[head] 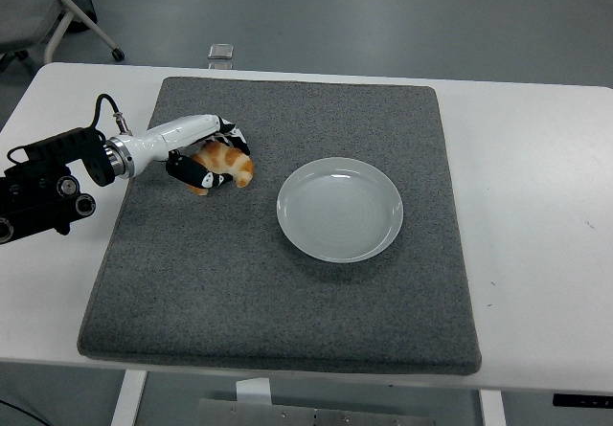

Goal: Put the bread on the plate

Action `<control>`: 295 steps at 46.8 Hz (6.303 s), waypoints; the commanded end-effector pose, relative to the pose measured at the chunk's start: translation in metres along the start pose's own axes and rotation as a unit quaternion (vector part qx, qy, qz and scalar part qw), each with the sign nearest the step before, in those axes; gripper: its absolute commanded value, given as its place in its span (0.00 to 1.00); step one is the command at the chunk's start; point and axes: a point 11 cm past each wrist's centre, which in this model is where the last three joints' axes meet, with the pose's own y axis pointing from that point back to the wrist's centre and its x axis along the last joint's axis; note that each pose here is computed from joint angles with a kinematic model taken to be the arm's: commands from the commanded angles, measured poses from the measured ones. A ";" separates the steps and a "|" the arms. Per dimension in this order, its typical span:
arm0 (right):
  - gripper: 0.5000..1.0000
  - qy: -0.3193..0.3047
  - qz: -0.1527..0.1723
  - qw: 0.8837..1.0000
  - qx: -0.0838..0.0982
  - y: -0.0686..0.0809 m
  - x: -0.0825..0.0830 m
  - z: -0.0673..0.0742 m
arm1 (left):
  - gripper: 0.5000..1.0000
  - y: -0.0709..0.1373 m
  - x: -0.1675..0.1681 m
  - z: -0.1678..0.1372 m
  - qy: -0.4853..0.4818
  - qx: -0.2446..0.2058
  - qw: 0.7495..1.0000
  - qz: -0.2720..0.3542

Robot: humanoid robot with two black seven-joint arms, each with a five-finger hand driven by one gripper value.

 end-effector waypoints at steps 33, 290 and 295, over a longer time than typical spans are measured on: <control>0.86 0.000 0.000 1.000 0.000 0.000 0.000 0.000 | 0.00 0.038 0.153 0.027 -0.090 -0.002 0.993 0.083; 0.86 0.000 0.000 1.000 0.000 0.000 0.000 0.000 | 0.89 -0.075 0.100 0.154 0.231 -0.205 0.949 0.059; 0.86 0.000 0.000 1.000 0.000 0.000 0.000 0.000 | 0.89 -0.061 0.144 0.156 0.294 -0.220 0.927 0.081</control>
